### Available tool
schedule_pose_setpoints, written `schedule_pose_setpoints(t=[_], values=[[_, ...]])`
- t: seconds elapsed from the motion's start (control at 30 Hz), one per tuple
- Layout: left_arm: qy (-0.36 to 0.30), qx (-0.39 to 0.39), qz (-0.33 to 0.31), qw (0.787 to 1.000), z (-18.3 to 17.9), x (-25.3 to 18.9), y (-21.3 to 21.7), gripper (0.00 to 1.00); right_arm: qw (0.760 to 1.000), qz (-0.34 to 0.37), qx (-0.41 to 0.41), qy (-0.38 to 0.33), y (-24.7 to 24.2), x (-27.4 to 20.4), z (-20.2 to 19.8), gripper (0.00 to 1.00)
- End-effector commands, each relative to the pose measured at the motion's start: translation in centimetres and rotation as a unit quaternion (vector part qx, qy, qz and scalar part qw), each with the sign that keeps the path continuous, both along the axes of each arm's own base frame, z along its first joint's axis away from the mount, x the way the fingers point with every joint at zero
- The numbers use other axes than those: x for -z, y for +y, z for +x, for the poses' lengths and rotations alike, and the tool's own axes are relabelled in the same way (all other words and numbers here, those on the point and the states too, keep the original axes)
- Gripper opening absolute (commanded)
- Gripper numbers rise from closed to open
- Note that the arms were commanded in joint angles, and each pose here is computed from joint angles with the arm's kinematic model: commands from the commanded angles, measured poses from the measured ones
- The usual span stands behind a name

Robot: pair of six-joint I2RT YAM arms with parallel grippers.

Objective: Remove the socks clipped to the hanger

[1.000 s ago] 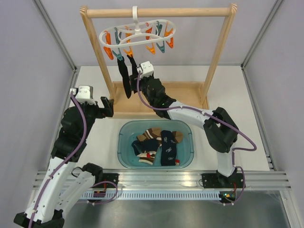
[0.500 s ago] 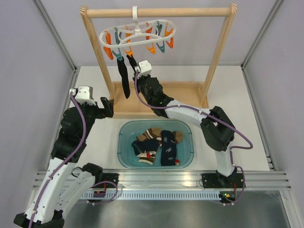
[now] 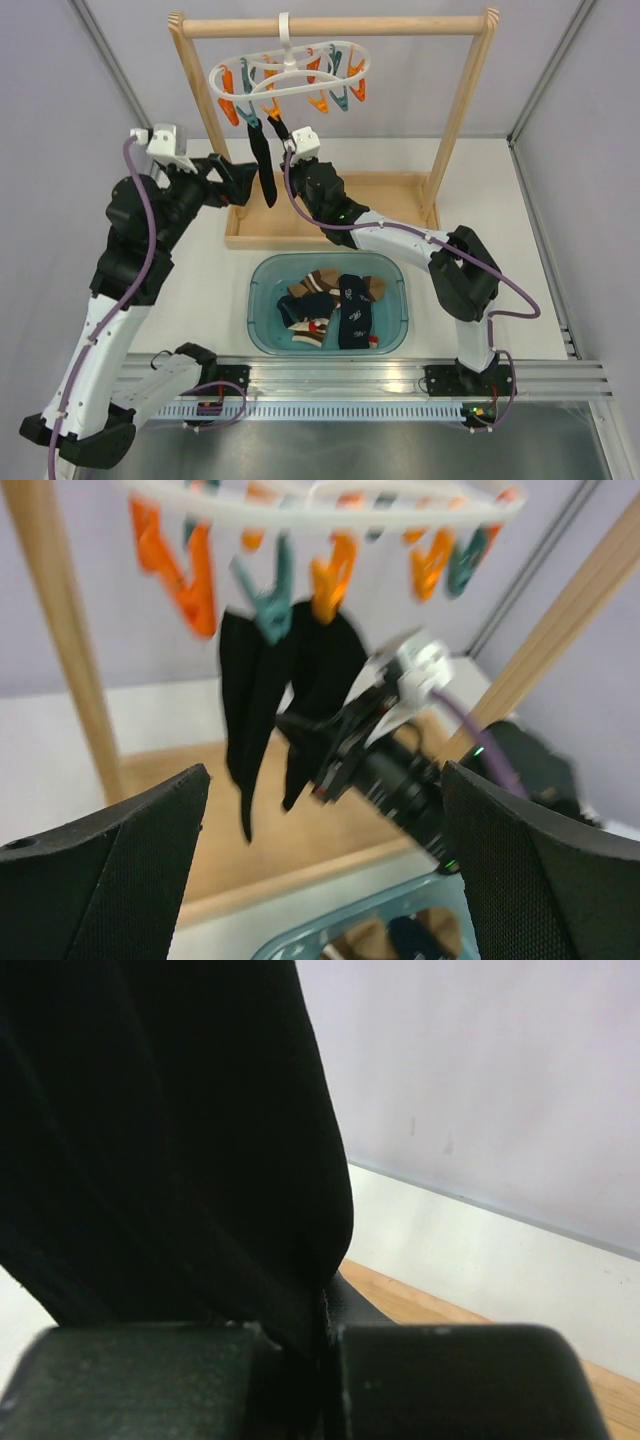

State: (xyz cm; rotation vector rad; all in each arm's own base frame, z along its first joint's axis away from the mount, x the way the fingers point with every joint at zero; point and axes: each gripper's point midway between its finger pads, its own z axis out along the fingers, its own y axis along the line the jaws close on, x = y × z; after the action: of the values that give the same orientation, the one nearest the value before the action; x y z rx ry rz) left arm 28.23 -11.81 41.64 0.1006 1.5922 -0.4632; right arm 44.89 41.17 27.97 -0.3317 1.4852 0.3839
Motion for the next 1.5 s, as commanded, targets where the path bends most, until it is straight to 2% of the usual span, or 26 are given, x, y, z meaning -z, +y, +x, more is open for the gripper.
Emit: schedule_pose_setpoints(t=[0.0,0.07,0.13,0.23,0.4,0.83,1.47], values=[[-0.010,0.078,-0.057,0.995,-0.9,-5.0,-3.3,1.00,1.000,0.018,-0.008,-0.018,-0.2,-3.1,-1.0,0.01],[-0.023,0.102,-0.087,0.991,-1.5,-8.3,-4.1,1.00,1.000,0.020,-0.009,-0.016,-0.2,-3.1,-1.0,0.01],[-0.020,0.109,-0.105,0.988,-1.5,-9.4,-4.5,1.00,1.000,0.019,-0.009,-0.016,-0.1,-3.1,-1.0,0.01],[-0.002,0.122,-0.126,0.985,-1.1,-10.4,-5.4,1.00,1.000,0.019,-0.012,-0.015,0.0,-3.2,-1.2,0.01],[0.040,0.130,-0.145,0.980,0.5,-9.4,-7.4,1.00,1.000,0.019,-0.012,-0.016,-0.2,-3.5,-1.5,0.01],[0.059,0.055,-0.128,0.989,3.9,-7.2,-9.7,1.00,0.999,0.042,-0.023,-0.010,-0.2,-4.3,-3.1,0.01],[0.035,-0.036,-0.105,0.993,8.4,-6.6,-9.2,1.00,0.998,0.044,-0.046,-0.014,0.5,-5.0,-5.1,0.01]])
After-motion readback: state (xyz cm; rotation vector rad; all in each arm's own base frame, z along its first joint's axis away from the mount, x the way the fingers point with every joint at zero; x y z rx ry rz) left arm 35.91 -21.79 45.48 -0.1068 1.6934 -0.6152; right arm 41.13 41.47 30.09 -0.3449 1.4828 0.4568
